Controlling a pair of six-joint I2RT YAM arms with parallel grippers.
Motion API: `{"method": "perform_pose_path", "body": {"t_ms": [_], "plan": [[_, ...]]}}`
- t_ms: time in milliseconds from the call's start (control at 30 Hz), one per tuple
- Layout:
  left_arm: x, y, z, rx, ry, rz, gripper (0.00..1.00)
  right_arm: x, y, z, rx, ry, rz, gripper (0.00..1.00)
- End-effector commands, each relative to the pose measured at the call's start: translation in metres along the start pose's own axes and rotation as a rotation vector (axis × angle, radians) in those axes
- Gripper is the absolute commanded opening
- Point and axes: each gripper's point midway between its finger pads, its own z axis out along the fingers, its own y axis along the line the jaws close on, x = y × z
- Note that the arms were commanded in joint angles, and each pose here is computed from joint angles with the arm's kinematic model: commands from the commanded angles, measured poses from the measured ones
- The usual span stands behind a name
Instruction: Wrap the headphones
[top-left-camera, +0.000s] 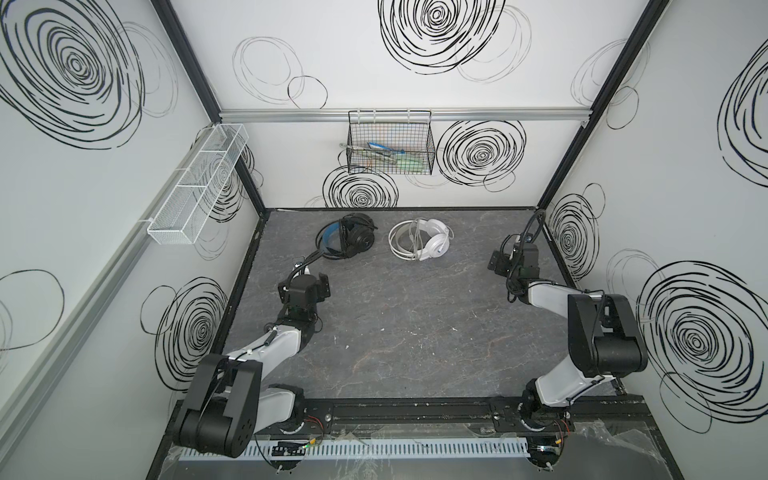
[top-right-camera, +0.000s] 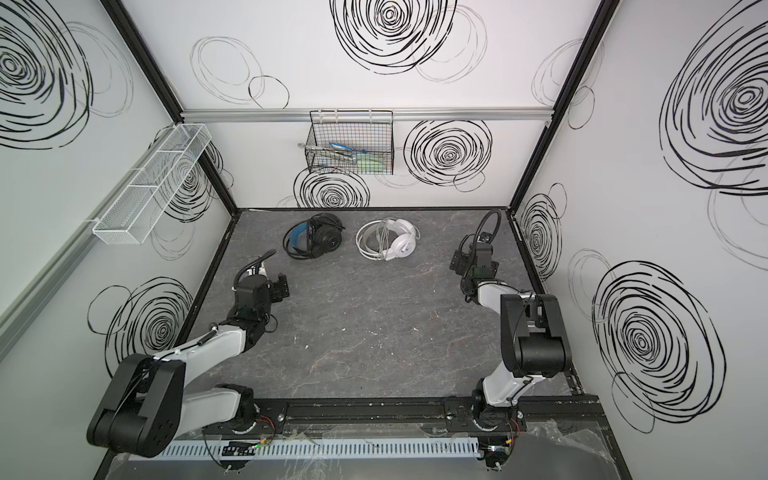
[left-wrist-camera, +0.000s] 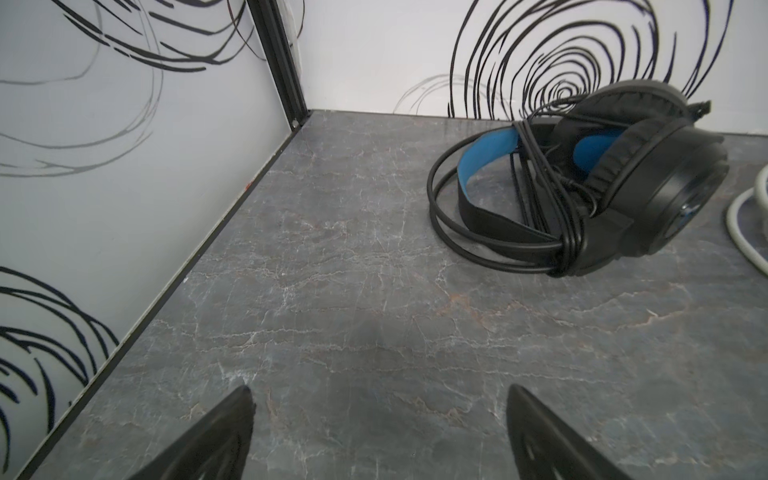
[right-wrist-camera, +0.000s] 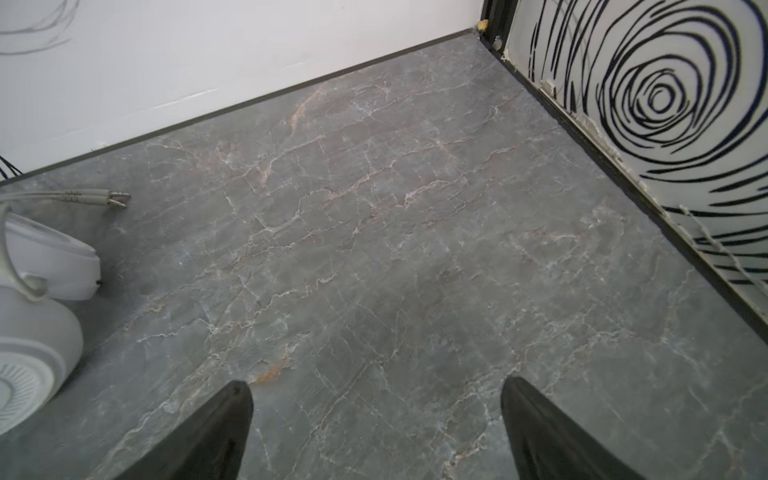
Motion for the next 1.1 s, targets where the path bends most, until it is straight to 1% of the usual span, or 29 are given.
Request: {"method": "perform_pose_path", "body": {"t_ms": [0, 67, 100, 133, 200, 233, 300, 333, 367, 400, 467, 567, 600, 667, 1067], "plan": [[-0.045, -0.004, -0.010, 0.067, -0.266, -0.081, 0.96, 0.007, -0.008, -0.007, 0.024, -0.040, -0.027, 0.97], [-0.049, -0.006, -0.012, 0.091, -0.304, -0.078, 0.96, 0.002, -0.011, -0.015, -0.019, -0.094, -0.037, 0.97], [-0.052, -0.007, -0.013, 0.093, -0.330, -0.063, 0.96, -0.005, -0.013, -0.021, -0.057, -0.149, -0.039, 0.97], [-0.052, -0.007, -0.014, 0.101, -0.342, -0.059, 0.96, -0.008, -0.018, -0.023, -0.074, -0.170, -0.024, 0.97], [-0.047, -0.005, -0.013, 0.105, -0.365, -0.079, 0.96, -0.007, -0.023, -0.022, -0.102, -0.157, 0.011, 0.97], [-0.047, -0.004, -0.015, 0.111, -0.385, -0.079, 0.96, -0.007, -0.023, -0.023, -0.095, -0.163, 0.006, 0.97], [-0.037, -0.012, -0.014, 0.140, -0.363, -0.052, 0.96, -0.007, -0.016, -0.028, -0.092, -0.189, -0.027, 0.97], [-0.041, -0.013, -0.019, 0.149, -0.409, -0.047, 0.96, -0.006, -0.009, -0.033, -0.102, -0.215, -0.058, 0.97], [-0.040, -0.016, -0.018, 0.161, -0.401, -0.039, 0.96, -0.005, -0.006, -0.039, -0.102, -0.243, -0.076, 0.97], [-0.039, -0.017, -0.016, 0.164, -0.381, -0.039, 0.96, -0.004, -0.008, -0.046, -0.085, -0.274, -0.074, 0.97], [-0.039, -0.016, -0.017, 0.163, -0.393, -0.040, 0.96, -0.003, -0.013, -0.059, -0.080, -0.332, -0.061, 0.97], [-0.040, -0.013, -0.015, 0.146, -0.390, -0.050, 0.96, 0.006, -0.012, -0.060, -0.111, -0.339, -0.070, 0.97], [-0.040, -0.013, -0.016, 0.143, -0.393, -0.049, 0.96, 0.003, -0.011, -0.062, -0.116, -0.367, -0.068, 0.97], [-0.040, -0.012, -0.015, 0.132, -0.391, -0.049, 0.96, 0.004, -0.012, -0.060, -0.113, -0.352, -0.065, 0.97], [-0.040, -0.012, -0.016, 0.133, -0.392, -0.049, 0.96, 0.002, -0.012, -0.063, -0.120, -0.365, -0.064, 0.97]]}}
